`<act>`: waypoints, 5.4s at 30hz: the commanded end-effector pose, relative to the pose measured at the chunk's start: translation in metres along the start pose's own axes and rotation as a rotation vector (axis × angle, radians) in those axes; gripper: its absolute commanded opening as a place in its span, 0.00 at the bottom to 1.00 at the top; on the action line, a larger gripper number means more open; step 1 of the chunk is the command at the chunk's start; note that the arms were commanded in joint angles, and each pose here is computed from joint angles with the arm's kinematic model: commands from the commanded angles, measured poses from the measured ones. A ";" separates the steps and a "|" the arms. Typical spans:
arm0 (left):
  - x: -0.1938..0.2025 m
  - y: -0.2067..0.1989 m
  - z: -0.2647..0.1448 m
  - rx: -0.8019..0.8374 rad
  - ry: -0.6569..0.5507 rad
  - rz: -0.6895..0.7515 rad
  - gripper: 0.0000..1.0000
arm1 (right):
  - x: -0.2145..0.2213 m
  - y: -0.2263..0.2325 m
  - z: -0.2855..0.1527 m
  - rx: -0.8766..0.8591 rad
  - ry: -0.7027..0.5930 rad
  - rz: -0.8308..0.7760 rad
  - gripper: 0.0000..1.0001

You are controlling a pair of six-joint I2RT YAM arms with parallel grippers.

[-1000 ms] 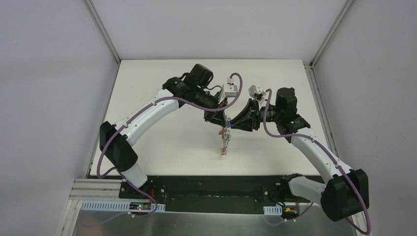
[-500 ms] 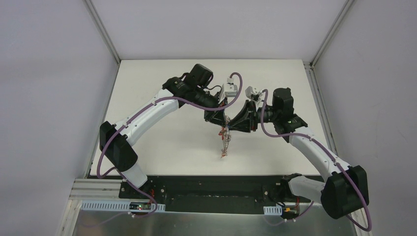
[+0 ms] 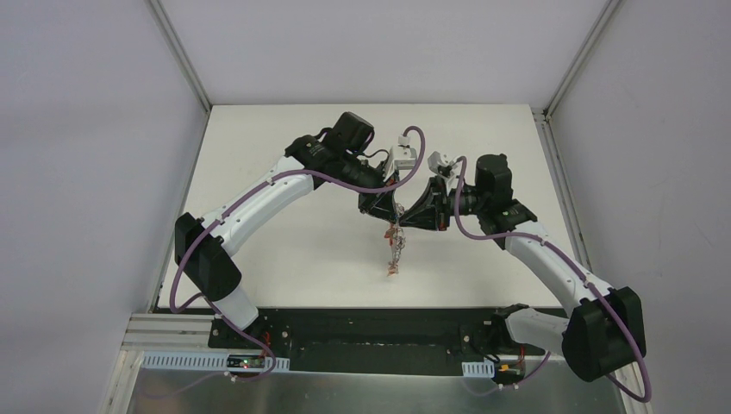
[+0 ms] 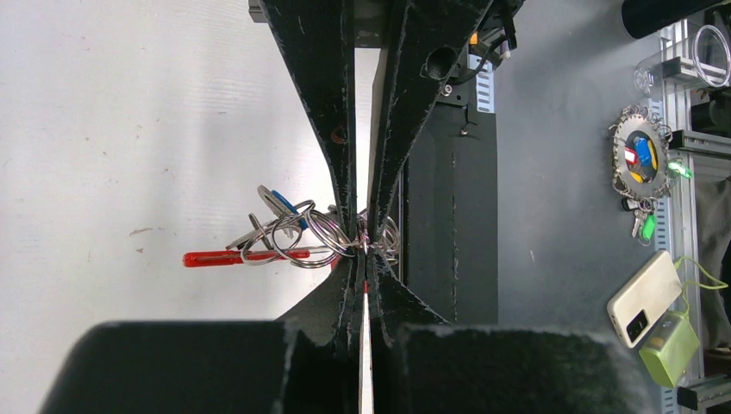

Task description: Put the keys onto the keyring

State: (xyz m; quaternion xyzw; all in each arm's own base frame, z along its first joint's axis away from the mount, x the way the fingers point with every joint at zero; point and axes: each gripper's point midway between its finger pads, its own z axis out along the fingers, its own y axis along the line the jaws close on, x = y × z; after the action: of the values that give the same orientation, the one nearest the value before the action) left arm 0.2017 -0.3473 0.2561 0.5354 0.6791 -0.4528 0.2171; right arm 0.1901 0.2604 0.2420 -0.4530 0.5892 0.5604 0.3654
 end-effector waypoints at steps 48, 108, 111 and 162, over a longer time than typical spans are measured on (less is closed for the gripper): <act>-0.029 -0.006 -0.012 0.129 -0.303 0.177 0.34 | -0.043 0.014 -0.011 -0.056 -0.138 -0.060 0.00; 0.006 0.006 -0.025 -0.127 0.087 -0.006 0.00 | -0.029 -0.003 -0.017 0.046 -0.073 -0.141 0.22; 0.010 0.006 -0.027 -0.156 0.141 -0.006 0.00 | -0.030 0.002 -0.018 0.031 -0.072 -0.148 0.24; 0.005 -0.010 -0.010 -0.187 0.302 -0.185 0.00 | -0.017 -0.003 0.006 -0.020 -0.114 -0.012 0.33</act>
State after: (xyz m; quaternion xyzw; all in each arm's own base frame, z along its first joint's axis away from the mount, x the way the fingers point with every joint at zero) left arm 0.2022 -0.3292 0.2481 0.5079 0.8018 -0.2927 0.1163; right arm 0.2006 0.2647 0.2517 -0.4133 0.5765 0.5879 0.3888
